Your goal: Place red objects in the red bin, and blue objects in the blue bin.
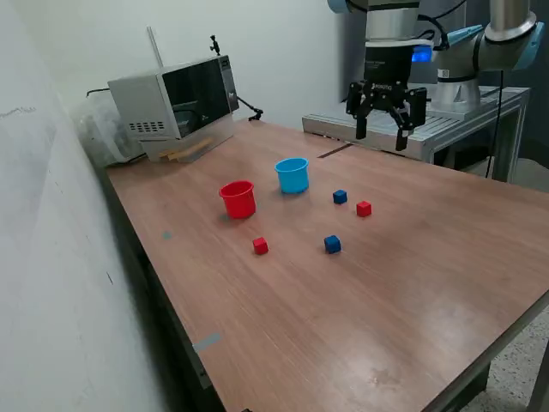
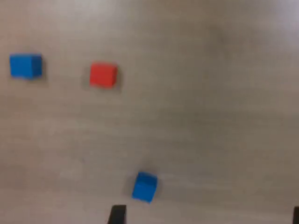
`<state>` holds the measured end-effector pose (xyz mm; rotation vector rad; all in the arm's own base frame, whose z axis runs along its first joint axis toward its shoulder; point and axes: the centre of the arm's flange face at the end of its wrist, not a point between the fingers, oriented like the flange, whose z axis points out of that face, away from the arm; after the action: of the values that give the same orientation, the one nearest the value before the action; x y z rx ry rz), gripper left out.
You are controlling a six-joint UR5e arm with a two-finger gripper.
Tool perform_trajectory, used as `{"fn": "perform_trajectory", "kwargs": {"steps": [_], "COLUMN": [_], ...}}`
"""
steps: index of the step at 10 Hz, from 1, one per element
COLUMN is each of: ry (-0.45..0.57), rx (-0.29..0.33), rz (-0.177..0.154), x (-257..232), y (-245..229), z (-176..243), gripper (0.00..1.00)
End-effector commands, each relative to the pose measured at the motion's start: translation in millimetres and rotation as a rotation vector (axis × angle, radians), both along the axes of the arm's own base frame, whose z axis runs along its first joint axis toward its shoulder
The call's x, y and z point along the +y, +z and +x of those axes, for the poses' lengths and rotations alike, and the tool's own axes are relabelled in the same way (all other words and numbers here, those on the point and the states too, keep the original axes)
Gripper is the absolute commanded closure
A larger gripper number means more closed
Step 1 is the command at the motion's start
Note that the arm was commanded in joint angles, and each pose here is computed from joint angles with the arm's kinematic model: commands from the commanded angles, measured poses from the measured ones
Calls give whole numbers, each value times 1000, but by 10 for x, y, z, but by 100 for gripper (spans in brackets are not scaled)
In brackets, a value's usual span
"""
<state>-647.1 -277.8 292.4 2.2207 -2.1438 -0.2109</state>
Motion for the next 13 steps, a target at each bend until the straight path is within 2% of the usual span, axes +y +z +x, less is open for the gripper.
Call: {"fn": "perform_trajectory", "kwargs": {"steps": [1,2,3,4,6,7,10,11,13], "ry": [-26,-29,-35,-38,-57,-86,-230,-255,-260], "rx": [59,58,78,109,108,111,100,92,73], "rz": [43,48,73,78,83,99,110,112,114], "x": [39,23,11,-3,39,221,1293,1494,1545], "y": [-364,-526,-649,-704,-895,-991,-1041,-1114,-1234], "z": [-667,-820,-1013,-1138,-1266,-1391,-1663,-1701,-1651], "gripper": [0,0,0,0,0,0,0,0,0]}}
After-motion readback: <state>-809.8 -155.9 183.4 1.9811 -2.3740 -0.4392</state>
